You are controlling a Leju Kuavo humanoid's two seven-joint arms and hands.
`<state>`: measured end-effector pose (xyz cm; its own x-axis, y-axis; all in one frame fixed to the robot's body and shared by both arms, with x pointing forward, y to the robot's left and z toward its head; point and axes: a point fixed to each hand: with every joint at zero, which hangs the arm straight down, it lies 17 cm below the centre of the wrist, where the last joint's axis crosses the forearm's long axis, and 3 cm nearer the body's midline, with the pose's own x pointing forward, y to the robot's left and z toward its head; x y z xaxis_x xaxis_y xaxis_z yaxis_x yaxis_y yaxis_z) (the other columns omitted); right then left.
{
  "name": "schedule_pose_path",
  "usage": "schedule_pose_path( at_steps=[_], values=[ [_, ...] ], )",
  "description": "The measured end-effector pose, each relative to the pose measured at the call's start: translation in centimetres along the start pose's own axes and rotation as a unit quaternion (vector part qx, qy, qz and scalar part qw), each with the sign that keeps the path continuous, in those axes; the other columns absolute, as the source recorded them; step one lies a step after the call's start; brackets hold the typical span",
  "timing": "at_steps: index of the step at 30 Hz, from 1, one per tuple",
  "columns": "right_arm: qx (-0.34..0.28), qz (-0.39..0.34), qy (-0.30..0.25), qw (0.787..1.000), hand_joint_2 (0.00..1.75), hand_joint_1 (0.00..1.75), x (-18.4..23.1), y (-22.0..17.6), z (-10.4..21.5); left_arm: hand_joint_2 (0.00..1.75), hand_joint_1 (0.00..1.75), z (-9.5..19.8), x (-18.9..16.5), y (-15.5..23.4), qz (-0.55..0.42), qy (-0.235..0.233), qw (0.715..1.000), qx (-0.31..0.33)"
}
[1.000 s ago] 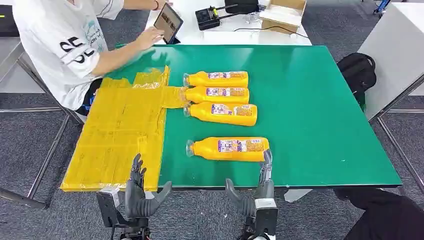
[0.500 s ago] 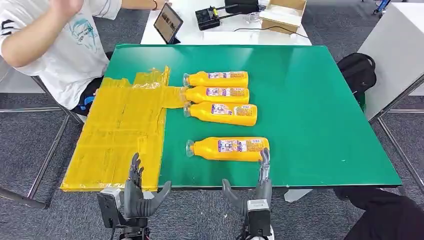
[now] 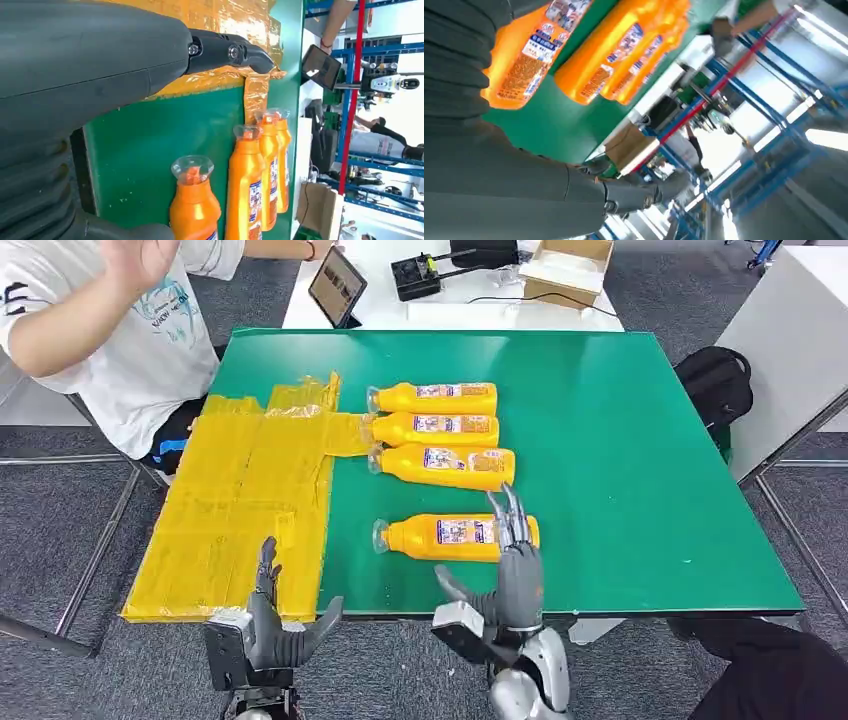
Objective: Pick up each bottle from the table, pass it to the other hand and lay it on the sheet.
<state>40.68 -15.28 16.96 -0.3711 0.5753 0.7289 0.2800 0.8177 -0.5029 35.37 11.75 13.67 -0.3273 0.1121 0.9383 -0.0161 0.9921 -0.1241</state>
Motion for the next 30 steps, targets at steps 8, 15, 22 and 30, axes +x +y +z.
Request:
schedule_pose_path(
  at_steps=[8, 15, 22, 30],
  values=[
    [0.083, 0.070, 0.050, 0.993, 1.75, 0.00, -4.4, 0.7, -5.3, 1.75, 0.00, 0.0, -0.2, -0.3, -0.008, 0.003, 1.000, -0.015],
    [0.166, 0.074, 0.094, 0.979, 1.75, 0.00, -7.8, 3.4, -6.0, 1.75, 0.00, 0.0, -0.4, -0.1, -0.016, 0.005, 1.000, -0.018],
    [0.218, 0.087, 0.114, 0.965, 1.75, 0.00, -9.6, 5.5, -5.1, 1.75, 0.00, -0.1, -0.5, 0.4, -0.022, 0.006, 1.000, -0.011],
    [0.287, 0.071, 0.122, 0.947, 1.75, 0.00, -10.4, 8.6, -2.6, 1.75, 0.00, -0.2, -0.6, 0.8, -0.028, 0.006, 1.000, -0.009]
  ],
)
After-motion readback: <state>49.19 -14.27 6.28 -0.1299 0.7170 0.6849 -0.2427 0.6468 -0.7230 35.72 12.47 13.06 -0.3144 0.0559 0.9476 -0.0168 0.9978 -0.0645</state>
